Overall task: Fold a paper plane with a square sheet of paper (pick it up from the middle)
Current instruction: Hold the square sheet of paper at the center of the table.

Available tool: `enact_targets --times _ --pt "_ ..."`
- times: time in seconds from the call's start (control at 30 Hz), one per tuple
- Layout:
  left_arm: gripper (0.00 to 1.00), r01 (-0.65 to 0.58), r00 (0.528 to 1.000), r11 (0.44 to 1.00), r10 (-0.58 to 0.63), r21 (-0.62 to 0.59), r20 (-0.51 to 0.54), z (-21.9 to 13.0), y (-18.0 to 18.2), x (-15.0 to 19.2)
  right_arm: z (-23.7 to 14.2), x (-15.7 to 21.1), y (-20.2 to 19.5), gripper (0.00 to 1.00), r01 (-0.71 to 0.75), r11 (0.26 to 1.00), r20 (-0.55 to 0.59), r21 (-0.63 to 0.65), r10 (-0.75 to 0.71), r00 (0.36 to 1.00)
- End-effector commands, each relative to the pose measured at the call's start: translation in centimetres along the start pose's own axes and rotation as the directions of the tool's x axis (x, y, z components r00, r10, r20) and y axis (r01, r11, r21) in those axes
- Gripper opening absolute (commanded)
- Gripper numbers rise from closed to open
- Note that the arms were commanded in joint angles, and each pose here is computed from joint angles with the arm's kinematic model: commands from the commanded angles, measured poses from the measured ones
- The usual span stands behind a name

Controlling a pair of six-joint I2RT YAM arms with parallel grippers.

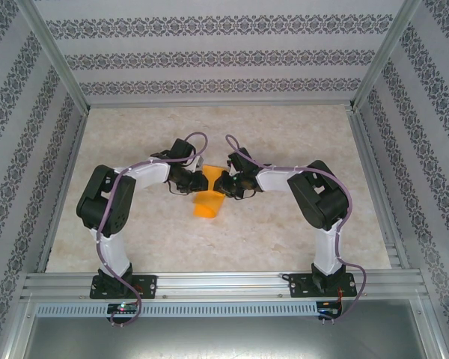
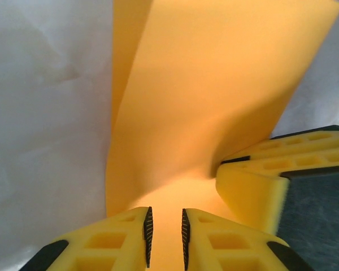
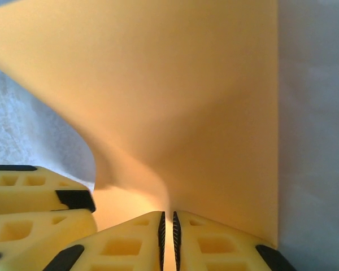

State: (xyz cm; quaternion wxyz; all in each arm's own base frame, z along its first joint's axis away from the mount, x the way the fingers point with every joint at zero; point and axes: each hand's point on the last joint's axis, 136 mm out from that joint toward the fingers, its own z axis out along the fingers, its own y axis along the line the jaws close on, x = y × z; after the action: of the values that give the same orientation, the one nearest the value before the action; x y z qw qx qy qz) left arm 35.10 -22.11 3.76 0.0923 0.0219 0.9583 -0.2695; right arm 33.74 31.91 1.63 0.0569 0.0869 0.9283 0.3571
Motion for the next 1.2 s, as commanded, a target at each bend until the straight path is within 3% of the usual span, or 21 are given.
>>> enact_targets --times 0.0,0.47,1.17 --pt "0.24 -0.034 0.999 0.996 0.031 0.079 0.044 -2.0 -2.9 -1.1 0.3 1.5 -3.7 0.15 -0.029 0.992 -0.054 0.121 0.036 0.998" --pt "0.23 -0.043 0.997 0.996 0.047 0.072 -0.062 1.6 -1.9 2.0 0.0 1.3 -2.6 0.10 -0.029 0.997 -0.052 0.070 0.033 0.998" --pt "0.22 -0.093 0.983 0.979 0.062 -0.182 -0.171 4.4 4.6 6.4 -1.0 -1.5 -1.6 0.10 0.008 0.997 0.020 0.071 -0.009 1.000"
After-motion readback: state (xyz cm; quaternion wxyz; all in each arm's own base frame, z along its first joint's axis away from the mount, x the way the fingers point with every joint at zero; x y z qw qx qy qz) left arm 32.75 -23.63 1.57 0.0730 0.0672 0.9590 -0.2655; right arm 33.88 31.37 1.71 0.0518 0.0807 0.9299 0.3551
